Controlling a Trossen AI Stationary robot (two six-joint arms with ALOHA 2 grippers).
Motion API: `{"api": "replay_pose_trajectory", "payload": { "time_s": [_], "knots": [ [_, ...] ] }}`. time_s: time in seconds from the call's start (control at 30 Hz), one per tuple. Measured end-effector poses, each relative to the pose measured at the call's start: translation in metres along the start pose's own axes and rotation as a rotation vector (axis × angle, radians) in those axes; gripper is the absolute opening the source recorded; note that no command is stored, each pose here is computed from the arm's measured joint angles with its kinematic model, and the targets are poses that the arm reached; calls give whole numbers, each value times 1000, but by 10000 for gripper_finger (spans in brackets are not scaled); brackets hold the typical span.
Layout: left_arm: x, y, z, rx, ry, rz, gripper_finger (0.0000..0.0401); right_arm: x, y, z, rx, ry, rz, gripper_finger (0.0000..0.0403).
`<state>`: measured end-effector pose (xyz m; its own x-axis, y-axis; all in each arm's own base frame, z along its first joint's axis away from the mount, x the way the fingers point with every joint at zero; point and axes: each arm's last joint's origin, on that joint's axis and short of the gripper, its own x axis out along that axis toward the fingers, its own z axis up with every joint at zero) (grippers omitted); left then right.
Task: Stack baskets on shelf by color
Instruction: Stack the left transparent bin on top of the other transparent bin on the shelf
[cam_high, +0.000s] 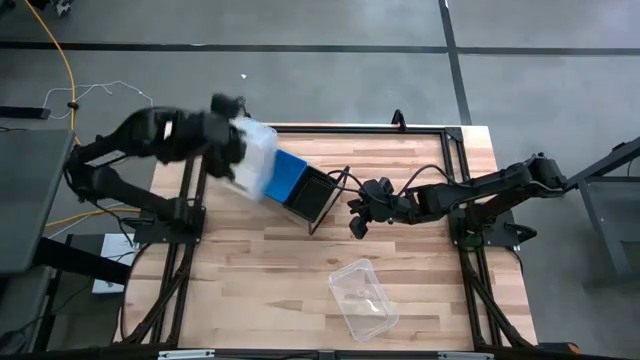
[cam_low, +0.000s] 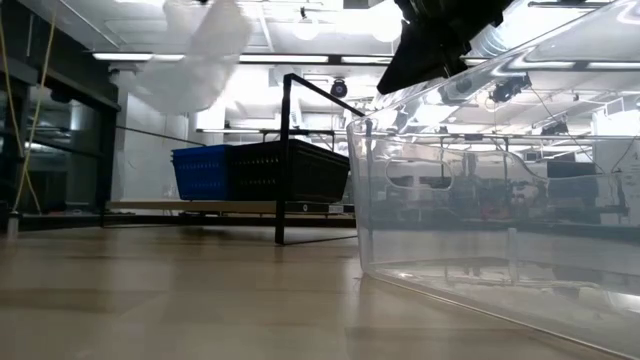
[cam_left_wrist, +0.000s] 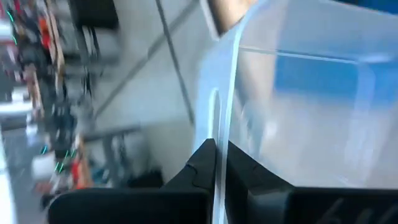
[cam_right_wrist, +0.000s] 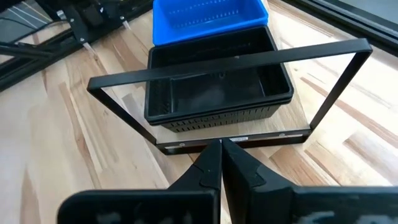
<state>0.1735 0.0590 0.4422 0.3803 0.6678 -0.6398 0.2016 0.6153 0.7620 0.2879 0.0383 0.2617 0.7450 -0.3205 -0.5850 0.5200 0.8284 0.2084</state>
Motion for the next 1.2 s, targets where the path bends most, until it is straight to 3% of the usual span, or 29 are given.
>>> {"api": "replay_pose_trajectory", "payload": {
  "time_s": [0.17,0.27,0.57,1.0,1.2],
  "knots": [
    [40,21,-21,64,219,-48,0,0,0,0,4,-3,2,0],
    [60,26,-25,77,269,-99,0,0,0,0,4,-3,3,0],
    [96,25,-22,139,297,-265,0,0,0,0,-8,0,0,0],
    [115,24,-17,120,278,-329,2,0,-1,-2,-36,12,-12,0],
    [115,24,-16,103,256,-336,26,0,-1,-2,-36,13,-12,0]
  ]
}}
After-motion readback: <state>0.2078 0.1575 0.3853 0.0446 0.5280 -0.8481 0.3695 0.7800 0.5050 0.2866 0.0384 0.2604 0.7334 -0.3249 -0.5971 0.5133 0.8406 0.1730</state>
